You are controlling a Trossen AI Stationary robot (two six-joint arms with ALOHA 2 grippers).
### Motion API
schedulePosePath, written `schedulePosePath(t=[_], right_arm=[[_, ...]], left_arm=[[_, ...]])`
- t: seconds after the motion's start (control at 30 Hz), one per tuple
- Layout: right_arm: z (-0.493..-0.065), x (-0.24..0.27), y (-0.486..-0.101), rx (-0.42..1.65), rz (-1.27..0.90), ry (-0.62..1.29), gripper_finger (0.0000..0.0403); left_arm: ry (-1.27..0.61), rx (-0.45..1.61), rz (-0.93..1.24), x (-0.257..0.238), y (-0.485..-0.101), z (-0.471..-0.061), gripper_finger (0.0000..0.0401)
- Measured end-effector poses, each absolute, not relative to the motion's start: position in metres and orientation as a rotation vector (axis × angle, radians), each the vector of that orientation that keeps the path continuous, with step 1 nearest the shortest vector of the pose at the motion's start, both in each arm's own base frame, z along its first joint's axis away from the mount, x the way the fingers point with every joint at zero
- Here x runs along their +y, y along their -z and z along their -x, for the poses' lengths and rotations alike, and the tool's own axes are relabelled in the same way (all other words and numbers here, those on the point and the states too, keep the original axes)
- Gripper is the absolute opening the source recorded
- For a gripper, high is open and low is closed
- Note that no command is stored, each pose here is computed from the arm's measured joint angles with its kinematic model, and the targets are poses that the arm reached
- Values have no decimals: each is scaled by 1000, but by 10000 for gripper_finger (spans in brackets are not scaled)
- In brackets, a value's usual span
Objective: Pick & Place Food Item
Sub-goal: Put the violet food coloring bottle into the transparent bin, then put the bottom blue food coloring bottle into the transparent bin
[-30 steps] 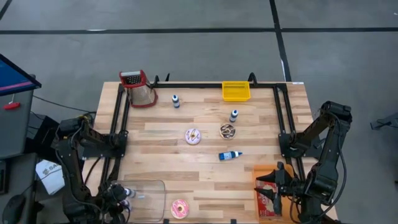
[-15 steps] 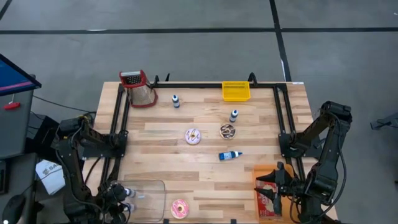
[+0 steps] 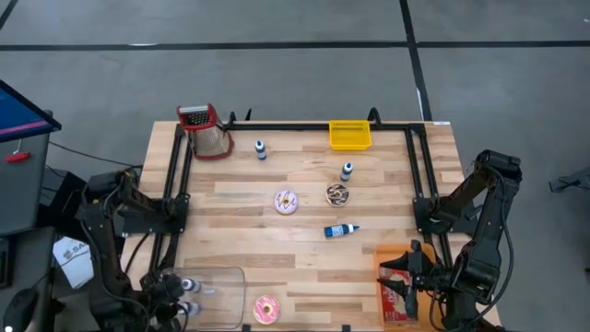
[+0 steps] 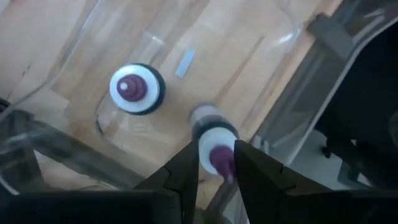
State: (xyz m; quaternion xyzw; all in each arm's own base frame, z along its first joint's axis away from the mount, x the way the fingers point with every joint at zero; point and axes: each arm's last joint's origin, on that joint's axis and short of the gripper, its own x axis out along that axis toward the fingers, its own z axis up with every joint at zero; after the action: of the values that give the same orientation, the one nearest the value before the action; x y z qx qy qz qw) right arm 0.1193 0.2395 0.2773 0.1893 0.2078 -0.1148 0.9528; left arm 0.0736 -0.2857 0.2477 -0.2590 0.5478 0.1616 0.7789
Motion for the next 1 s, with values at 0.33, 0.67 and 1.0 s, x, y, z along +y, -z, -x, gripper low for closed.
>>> schedulePosePath(t=[0.33, 0.67, 1.0], right_arm=[[-119, 239, -277, 423, -380, 232, 198], [-119, 239, -277, 423, -381, 232, 198], [-120, 239, -277, 422, -369, 236, 198]], left_arm=[[-317, 1070, 506, -280, -254, -75, 97], [-251, 926, 405, -279, -256, -77, 91], [-181, 567, 94, -244, -296, -110, 90]])
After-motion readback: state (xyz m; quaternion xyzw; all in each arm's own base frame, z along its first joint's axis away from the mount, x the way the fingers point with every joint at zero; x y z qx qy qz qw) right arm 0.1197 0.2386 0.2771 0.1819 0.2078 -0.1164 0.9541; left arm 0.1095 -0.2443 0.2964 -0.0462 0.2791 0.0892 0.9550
